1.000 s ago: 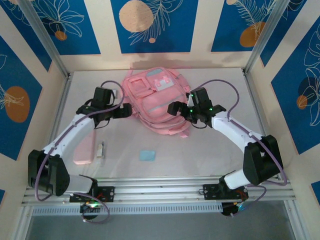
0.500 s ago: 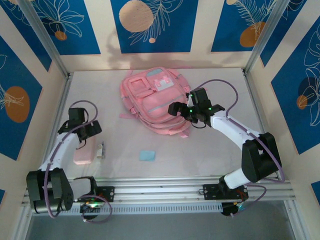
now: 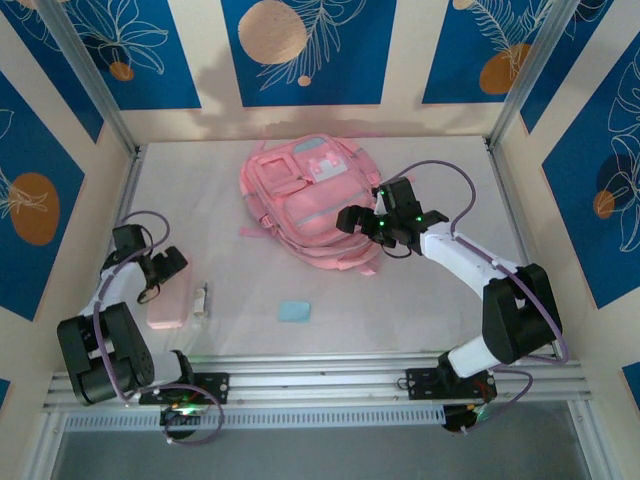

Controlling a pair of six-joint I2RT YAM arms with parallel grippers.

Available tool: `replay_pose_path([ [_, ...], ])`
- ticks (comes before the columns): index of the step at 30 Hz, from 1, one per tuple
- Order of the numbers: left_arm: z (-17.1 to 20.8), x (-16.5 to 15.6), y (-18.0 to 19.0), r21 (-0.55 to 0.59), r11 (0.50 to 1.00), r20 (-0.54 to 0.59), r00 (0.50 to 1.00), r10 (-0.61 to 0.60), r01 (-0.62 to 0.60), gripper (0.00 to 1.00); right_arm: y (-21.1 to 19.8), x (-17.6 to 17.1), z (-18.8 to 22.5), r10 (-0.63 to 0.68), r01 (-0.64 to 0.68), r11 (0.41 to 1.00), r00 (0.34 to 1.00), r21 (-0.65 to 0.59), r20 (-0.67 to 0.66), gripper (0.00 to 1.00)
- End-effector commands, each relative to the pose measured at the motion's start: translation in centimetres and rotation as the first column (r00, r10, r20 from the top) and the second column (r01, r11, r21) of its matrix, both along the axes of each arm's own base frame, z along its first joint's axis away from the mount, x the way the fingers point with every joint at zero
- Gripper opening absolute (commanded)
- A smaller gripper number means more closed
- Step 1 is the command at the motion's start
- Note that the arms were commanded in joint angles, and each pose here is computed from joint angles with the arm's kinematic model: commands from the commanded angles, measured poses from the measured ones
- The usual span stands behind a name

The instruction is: Pack the student bag

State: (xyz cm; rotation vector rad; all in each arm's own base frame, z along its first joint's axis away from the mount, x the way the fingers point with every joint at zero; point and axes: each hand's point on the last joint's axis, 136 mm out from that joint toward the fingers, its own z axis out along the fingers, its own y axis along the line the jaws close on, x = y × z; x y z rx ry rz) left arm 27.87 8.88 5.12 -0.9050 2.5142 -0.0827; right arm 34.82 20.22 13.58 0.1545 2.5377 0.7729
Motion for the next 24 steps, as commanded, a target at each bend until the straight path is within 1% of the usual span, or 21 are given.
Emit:
replay_pose_path([
  [1,0.1,0.2,-2.1,-0.074,0.996,0.033,0.999,-0.042,0.045,1.0,-0.1,0.0,-0.5,0.0,0.0,1.0,1.0,-0.015,0.006,0.99],
  [8,0.9,-1.2,-5.1,-0.097,0.991,0.038,0.996,-0.085,0.089,1.0,0.4,0.2,-0.8,0.007,-0.007,1.0,1.0,0.003,-0.013,0.99],
  [11,1.5,-1.7,-6.2,-0.077,0.987,0.017,0.99,-0.142,0.143,1.0,0.5,0.3,-0.9,0.007,-0.007,1.0,1.0,0.007,-0.018,0.99],
  [14,1.5,-2.2,-6.8,-0.036,0.973,-0.05,0.972,-0.231,0.229,1.0,0.6,0.3,-1.0,0.005,-0.005,1.0,1.0,0.01,-0.02,0.99],
  [16,1.3,-2.2,-6.7,0.015,0.947,-0.13,0.939,-0.317,0.322,1.0,0.6,0.3,-1.0,0.005,-0.005,1.0,1.0,0.014,-0.021,0.99],
  [17,1.2,-2.3,-6.4,0.038,0.936,-0.178,0.924,-0.339,0.351,1.0,0.6,0.3,-1.1,0.004,-0.004,1.0,1.0,0.014,-0.023,0.99],
  [18,1.0,-2.2,-5.7,0.056,0.937,-0.221,0.919,-0.325,0.345,1.0,0.6,0.2,-1.0,0.006,-0.005,1.0,1.0,0.015,-0.024,0.99],
  [20,0.9,-1.3,-5.6,0.064,0.925,-0.243,0.904,-0.351,0.376,1.0,0.6,0.1,-1.0,0.006,-0.005,1.0,1.0,0.017,-0.023,0.99],
  [24,0.9,0.1,-4.5,0.119,0.899,-0.282,0.882,-0.377,0.422,1.0,0.4,-0.1,-0.8,-0.001,0.001,1.0,1.0,0.015,-0.018,0.99],
])
